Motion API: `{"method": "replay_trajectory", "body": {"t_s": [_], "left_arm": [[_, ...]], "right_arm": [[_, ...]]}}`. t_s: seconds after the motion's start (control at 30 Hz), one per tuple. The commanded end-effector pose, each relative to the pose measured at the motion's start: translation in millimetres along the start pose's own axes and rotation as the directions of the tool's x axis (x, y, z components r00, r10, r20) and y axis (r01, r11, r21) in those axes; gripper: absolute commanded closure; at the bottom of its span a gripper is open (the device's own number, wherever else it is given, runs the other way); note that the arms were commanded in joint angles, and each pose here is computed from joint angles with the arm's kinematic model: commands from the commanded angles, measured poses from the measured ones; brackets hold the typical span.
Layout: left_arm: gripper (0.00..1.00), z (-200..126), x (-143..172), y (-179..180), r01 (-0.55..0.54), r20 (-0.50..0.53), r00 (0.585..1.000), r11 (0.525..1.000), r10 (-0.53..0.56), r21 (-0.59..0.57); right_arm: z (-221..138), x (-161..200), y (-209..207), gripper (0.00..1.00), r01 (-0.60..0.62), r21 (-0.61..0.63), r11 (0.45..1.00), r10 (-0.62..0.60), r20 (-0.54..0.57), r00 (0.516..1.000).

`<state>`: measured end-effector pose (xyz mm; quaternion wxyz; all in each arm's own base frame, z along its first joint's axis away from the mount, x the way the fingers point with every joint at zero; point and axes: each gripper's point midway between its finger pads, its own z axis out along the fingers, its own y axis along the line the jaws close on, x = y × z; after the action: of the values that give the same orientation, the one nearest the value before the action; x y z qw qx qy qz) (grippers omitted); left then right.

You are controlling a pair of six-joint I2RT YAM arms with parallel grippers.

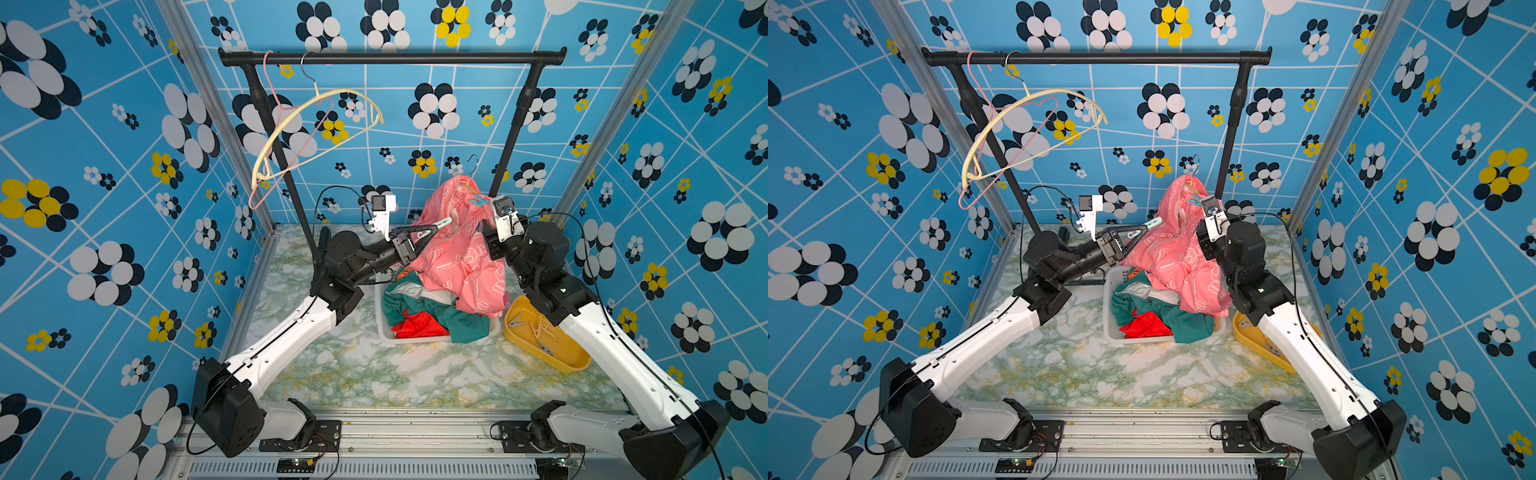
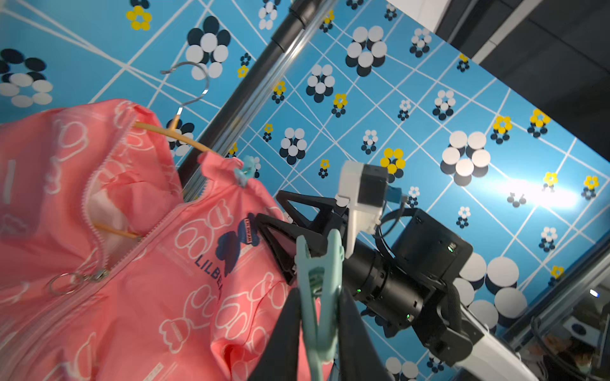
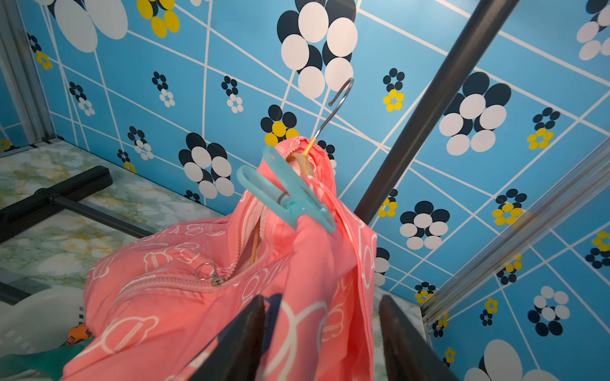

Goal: Remove the clothespins securing jackets to the hanger
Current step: Place the clothespin in the storage box.

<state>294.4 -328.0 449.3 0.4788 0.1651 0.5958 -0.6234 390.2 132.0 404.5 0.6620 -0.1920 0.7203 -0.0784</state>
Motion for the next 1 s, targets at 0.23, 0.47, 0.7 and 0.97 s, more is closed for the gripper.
{"method": "replay_trajectory", "body": {"t_s": [0.23, 0.47, 0.7, 0.97], "left_arm": [[1.00, 41.5, 212.5, -4.2, -0.357, -0.407, 0.817, 0.912, 0.409, 0.200], [1.00, 76.7, 282.1, 0.2, -0.423, -0.424, 0.763, 0.873, 0.489, 0.244], [1.00, 123.4, 343.5, 18.9, -0.500, -0.435, 0.722, 0.841, 0.537, 0.208], [1.00, 168.6, 380.2, 41.4, -0.640, -0.368, 0.684, 0.760, 0.630, 0.113]], "right_arm": [[3.6, -44.0, -20.1, 1.00, -0.133, -0.015, 0.991, 0.134, 0.097, 0.986], [11.4, -52.1, -35.5, 1.00, -0.196, 0.005, 0.981, 0.194, 0.096, 0.976], [9.5, -49.3, -26.8, 1.00, -0.200, -0.043, 0.979, 0.203, 0.082, 0.976], [-5.2, -44.8, -20.4, 1.00, -0.215, -0.089, 0.973, 0.223, 0.092, 0.971]]}}
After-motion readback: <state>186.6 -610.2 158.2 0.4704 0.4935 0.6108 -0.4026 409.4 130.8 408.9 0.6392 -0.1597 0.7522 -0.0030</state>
